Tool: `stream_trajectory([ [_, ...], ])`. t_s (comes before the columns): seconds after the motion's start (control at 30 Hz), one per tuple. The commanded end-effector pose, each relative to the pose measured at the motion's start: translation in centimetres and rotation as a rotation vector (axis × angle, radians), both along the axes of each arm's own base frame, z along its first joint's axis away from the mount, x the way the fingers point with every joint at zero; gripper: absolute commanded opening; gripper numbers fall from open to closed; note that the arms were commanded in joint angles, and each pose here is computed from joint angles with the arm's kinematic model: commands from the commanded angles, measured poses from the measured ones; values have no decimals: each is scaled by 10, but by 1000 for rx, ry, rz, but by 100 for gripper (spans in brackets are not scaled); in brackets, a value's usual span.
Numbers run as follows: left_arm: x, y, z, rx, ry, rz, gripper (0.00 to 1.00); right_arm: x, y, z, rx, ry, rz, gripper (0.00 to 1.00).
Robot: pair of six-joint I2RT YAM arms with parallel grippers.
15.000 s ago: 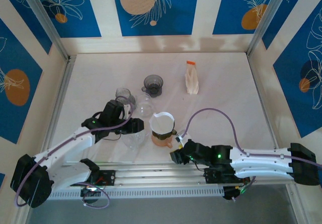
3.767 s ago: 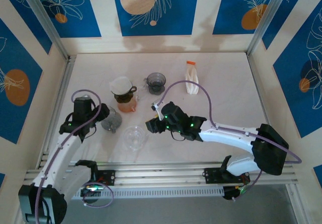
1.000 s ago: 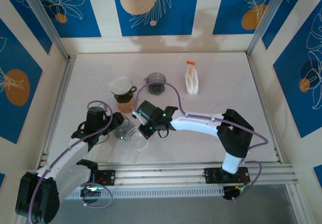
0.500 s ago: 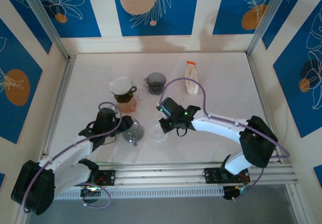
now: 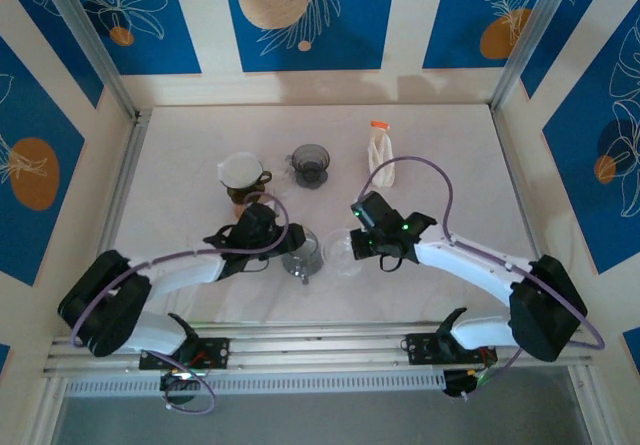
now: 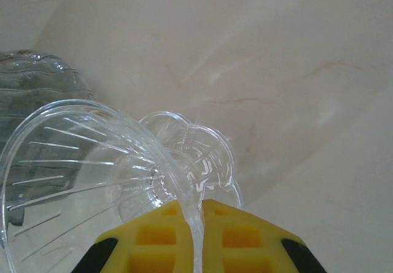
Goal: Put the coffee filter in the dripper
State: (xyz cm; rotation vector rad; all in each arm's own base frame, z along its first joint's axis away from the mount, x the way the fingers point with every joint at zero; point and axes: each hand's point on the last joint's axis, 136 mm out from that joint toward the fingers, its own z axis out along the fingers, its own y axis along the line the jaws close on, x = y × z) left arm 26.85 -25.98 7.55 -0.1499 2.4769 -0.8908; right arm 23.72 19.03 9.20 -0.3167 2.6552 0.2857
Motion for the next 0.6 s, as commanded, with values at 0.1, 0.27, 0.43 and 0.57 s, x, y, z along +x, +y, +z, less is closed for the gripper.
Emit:
stream_trajectory([
  [0.1,8,-32,17,-53,-28,-40,56,-6,-39,0,-46,20,-98,0],
  [0.27,6,-19,31,-22,-63,-21,61,-4,-41,7,-37,3,-105,0],
  [0.43,11,-9,73,-9,-157,-19,67,3,-41,25,-11,-39,-105,0],
  [0.57,14,-2,119,0,-259,-32,72,9,-40,53,10,-96,-93,0],
])
